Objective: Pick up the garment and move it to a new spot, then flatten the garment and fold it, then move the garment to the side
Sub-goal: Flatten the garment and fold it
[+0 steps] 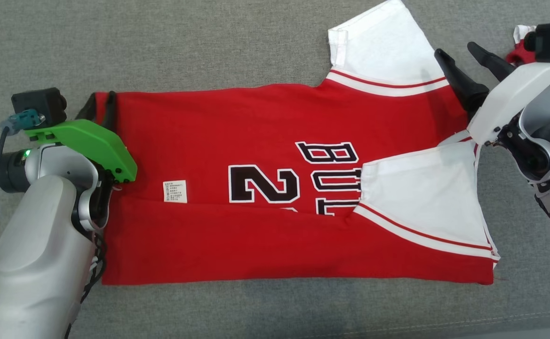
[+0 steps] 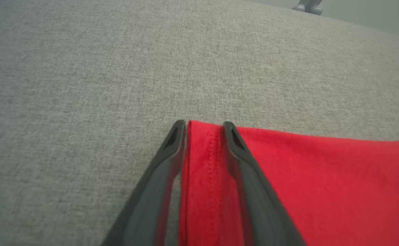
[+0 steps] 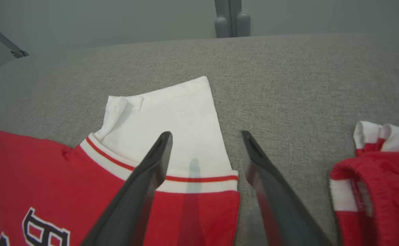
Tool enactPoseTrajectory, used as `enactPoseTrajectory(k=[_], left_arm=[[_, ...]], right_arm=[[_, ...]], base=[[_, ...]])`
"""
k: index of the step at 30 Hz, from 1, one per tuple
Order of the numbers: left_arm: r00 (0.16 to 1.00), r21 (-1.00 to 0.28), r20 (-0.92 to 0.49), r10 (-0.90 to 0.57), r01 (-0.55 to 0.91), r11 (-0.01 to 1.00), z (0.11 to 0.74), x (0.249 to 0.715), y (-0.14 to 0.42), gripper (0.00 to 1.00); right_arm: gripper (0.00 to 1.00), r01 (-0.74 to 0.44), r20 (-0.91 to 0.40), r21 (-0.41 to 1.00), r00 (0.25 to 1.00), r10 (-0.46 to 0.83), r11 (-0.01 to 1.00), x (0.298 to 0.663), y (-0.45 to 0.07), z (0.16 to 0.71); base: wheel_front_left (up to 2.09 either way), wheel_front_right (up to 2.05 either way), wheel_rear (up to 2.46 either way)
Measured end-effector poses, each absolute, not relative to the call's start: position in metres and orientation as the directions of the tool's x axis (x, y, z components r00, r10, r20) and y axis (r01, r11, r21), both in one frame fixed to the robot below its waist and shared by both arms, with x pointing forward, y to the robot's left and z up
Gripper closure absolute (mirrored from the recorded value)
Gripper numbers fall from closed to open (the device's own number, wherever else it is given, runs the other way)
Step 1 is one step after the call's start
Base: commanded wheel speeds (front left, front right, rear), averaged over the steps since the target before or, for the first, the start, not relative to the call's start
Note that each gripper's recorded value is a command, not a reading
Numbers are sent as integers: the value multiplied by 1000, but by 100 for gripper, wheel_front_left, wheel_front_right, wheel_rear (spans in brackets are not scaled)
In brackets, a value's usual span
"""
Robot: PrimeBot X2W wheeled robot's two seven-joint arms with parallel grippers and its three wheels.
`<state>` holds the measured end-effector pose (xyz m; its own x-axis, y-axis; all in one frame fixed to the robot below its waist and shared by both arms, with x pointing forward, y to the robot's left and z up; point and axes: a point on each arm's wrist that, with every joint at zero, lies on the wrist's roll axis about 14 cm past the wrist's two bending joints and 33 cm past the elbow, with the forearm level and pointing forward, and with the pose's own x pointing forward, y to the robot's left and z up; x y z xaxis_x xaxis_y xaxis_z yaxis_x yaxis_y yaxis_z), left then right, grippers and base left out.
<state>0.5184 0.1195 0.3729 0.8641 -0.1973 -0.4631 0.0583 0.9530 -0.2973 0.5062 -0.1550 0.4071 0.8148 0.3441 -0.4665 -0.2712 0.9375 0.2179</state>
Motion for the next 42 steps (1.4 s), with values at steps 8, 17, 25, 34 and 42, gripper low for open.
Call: enactPoseTrajectory(k=[8,17,25,34,42], left_arm=[[879,-305,-426,-212,81,949,382,520,111,100],[927,-342,-304,-221,111,933,411,523,100,100],[943,-317,-262,-205,117,941,417,517,106,100],[942,-300,-276,-191,104,948,408,514,112,100],[947,-301,-264,-181,97,949,408,516,115,100]], right_arm=[[0,-274,-496,226,794,353,935,528,-142,396],[0,-276,-527,205,777,344,939,556,-129,382],[0,-269,-573,196,749,332,943,577,-114,360],[0,-275,-589,172,741,322,946,591,-107,349],[77,-294,-603,155,728,326,943,592,-105,346]], base=[[0,0,0],[0,0,0],[0,0,0],[0,0,0],[0,0,0]])
